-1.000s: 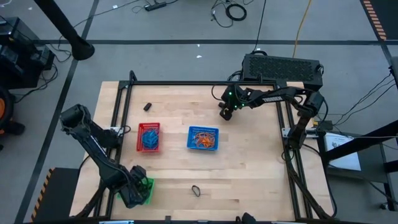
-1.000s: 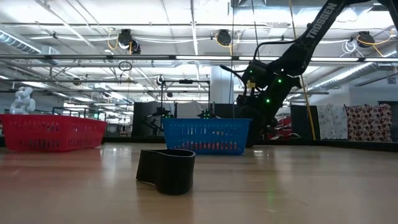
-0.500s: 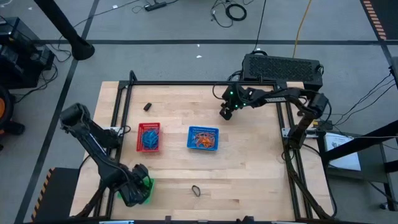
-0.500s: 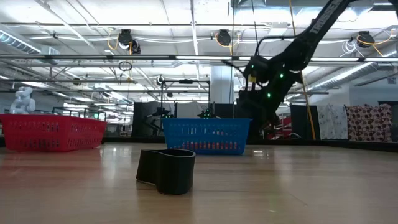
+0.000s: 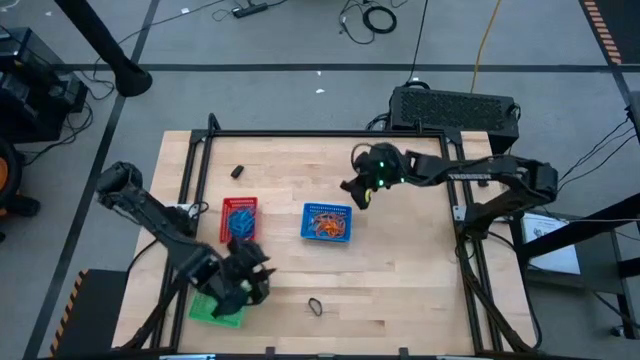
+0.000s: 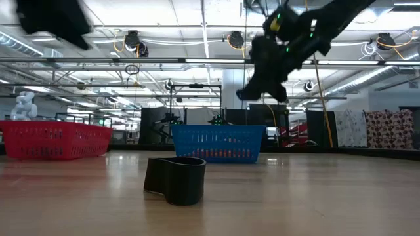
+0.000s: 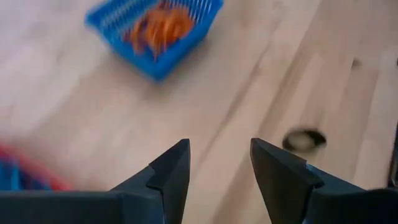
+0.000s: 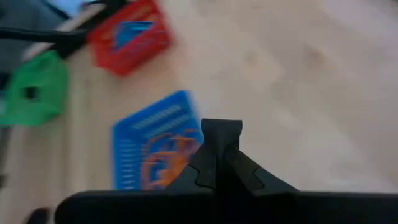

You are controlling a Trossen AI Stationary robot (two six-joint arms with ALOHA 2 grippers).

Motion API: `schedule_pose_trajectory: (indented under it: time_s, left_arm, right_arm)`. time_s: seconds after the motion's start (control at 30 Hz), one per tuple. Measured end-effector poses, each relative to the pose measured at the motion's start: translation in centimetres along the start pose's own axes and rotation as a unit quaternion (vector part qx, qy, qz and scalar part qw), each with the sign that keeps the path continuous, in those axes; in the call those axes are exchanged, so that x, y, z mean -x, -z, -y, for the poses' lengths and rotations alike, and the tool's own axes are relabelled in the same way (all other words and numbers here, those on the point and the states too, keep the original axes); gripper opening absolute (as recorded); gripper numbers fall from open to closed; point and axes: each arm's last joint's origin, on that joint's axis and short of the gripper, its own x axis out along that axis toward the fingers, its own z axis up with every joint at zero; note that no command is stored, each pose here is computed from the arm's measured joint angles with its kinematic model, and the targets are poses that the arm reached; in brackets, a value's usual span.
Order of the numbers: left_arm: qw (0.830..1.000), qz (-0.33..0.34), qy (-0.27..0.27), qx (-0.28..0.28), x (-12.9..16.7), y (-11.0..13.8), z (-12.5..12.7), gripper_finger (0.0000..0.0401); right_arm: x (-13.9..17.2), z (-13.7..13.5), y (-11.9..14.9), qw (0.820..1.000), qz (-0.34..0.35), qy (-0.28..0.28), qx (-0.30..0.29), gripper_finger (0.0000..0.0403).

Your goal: Sort rubber bands into baskets

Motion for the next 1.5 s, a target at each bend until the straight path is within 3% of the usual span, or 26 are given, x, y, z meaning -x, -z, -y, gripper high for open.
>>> schedule_pose_trajectory:
  time_s: [0.23, 0.4, 0.5, 0.6, 0.8, 1.13, 1.5]
  left_arm:
    - [0.995, 0.047, 0.044, -0.072, -2.8, -4.5, -0.3, 0.0175]
    - [0.979, 0.073, 0.172, -0.081, -5.3, -6.4, -1.2, 0.0175]
    - [0.957, 0.103, 0.266, -0.058, -6.4, -7.0, -1.9, 0.0175]
    - [0.933, 0.153, 0.326, -0.024, -6.8, -7.9, -2.6, 0.0175]
    - [0.892, 0.228, 0.39, 0.005, -5.9, -9.7, -2.8, 0.0175]
    - [0.904, 0.22, 0.366, 0.009, -7.0, -9.5, -3.0, 0.0175]
    - [0.898, 0.243, 0.368, 0.005, -7.7, -10.4, -2.1, 0.0175]
  right_arm:
    - [0.5, -6.6, 1.2, 0.992, 0.015, -0.121, 0.017, 0.0]
    - [1.0, -11.3, 2.2, 0.974, 0.037, -0.222, 0.025, 0.0]
    - [1.5, -13.5, 2.9, 0.962, 0.045, -0.268, 0.026, 0.0]
    - [2.0, -15.3, 3.6, 0.951, 0.051, -0.304, 0.026, 0.0]
    - [2.3, -16.6, 4.7, 0.96, 0.071, -0.269, 0.013, 0.0]
    - [2.3, -16.5, 4.7, 0.963, 0.081, -0.257, 0.009, 0.0]
    - [2.0, -15.8, 4.3, 0.967, 0.08, -0.241, 0.004, 0.0]
